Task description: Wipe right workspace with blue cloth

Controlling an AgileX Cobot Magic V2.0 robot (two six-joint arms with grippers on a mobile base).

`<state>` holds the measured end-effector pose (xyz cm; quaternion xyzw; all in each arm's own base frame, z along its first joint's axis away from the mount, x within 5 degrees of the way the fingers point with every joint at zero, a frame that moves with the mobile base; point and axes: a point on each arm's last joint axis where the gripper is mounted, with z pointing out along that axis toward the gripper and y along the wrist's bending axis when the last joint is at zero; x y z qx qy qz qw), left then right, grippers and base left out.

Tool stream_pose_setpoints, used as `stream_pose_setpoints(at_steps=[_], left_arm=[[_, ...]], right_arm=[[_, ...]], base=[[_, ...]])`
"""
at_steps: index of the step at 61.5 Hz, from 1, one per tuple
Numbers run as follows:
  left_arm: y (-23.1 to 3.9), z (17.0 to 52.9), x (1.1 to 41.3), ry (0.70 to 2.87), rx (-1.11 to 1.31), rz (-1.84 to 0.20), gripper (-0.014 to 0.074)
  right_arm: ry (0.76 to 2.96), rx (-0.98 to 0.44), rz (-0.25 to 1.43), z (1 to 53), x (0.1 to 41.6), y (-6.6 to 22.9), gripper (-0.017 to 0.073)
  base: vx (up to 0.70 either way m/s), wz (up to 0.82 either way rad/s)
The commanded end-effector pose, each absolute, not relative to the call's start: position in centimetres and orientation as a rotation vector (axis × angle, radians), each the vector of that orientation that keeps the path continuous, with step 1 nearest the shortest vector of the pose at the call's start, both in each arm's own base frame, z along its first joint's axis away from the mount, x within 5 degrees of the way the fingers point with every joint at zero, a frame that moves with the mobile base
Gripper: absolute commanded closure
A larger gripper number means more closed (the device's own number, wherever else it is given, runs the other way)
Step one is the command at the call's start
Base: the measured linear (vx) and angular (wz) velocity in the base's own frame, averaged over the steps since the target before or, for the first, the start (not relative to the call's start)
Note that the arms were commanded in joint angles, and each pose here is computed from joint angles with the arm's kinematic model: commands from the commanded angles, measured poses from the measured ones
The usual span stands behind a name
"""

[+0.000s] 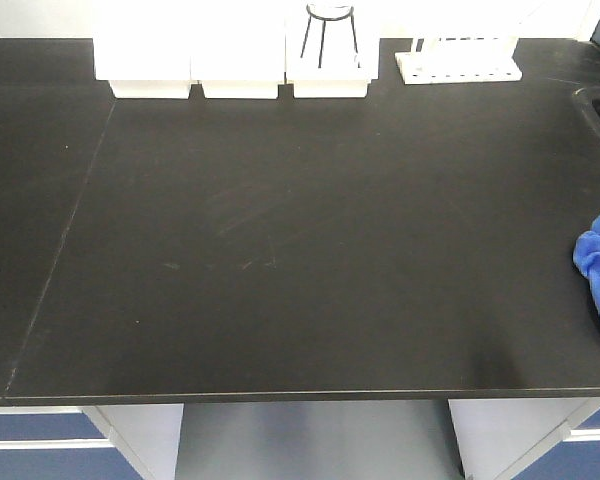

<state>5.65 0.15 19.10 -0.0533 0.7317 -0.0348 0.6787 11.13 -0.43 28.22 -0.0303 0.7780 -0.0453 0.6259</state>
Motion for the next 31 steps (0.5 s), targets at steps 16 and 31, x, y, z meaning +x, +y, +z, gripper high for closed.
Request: stream_pose_setpoints(at_steps=[16,31], left_arm=[[0.1,18.9,5.7,1.578,-0.122,-0.096,0.0599],[0.1,18.9,5.7,1.578,-0.122,-0.096,0.0599]], right_arm=[[2.046,0.138,0.011,24.1,18.0,-1.1,0.0496],[2.070,0.197,-0.028,21.9,20.4,-1.8,0.0311]], base=[[0.00,0.00],[0.00,0.00]])
